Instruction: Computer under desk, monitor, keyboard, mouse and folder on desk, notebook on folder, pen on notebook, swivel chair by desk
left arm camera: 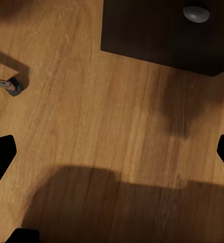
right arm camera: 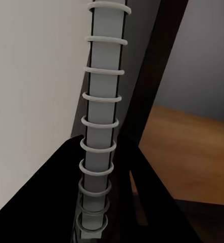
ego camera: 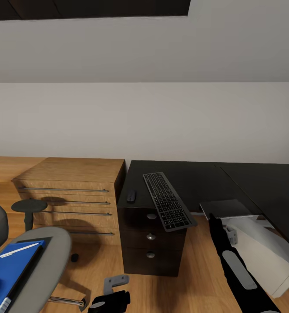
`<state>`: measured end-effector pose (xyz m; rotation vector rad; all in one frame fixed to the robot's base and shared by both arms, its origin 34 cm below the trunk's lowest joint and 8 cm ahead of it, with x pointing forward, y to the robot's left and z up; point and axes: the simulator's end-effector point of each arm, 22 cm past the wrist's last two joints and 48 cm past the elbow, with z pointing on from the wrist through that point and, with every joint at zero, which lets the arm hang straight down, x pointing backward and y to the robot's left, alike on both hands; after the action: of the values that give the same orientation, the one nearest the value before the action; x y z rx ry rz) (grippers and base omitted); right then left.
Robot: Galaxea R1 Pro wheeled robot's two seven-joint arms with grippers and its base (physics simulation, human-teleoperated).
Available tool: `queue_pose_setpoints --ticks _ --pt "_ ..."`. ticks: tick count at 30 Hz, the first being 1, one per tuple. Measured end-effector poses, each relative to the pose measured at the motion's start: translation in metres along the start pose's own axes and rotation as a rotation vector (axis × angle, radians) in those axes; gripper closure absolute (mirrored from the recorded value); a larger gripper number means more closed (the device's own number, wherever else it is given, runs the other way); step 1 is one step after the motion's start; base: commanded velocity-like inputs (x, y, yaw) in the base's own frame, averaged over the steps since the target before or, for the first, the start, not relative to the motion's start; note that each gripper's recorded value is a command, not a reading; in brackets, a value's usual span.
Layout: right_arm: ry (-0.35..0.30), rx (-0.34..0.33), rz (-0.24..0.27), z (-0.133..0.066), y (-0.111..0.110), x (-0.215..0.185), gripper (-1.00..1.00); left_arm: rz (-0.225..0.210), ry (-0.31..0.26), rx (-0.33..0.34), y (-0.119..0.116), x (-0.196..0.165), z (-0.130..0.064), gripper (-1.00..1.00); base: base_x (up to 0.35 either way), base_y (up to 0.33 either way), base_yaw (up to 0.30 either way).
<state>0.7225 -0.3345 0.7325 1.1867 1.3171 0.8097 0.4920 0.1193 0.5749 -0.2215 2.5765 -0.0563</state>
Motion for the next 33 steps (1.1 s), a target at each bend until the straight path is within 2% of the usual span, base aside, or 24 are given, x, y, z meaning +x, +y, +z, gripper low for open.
queue_pose_setpoints --ticks 22,33 --pt "-0.002 0.008 0.004 -0.0007 -0.0026 -0.0002 1.00 0.002 0.000 -0.001 0.0015 0.0002 0.0001 -1.00 0.158 -0.024 0.000" --pt "-0.001 0.033 -0.006 -0.0002 -0.0065 -0.0015 1.00 0.001 0.001 0.002 0.0002 0.0003 0.0000 -1.00 0.010 0.000 0.000"
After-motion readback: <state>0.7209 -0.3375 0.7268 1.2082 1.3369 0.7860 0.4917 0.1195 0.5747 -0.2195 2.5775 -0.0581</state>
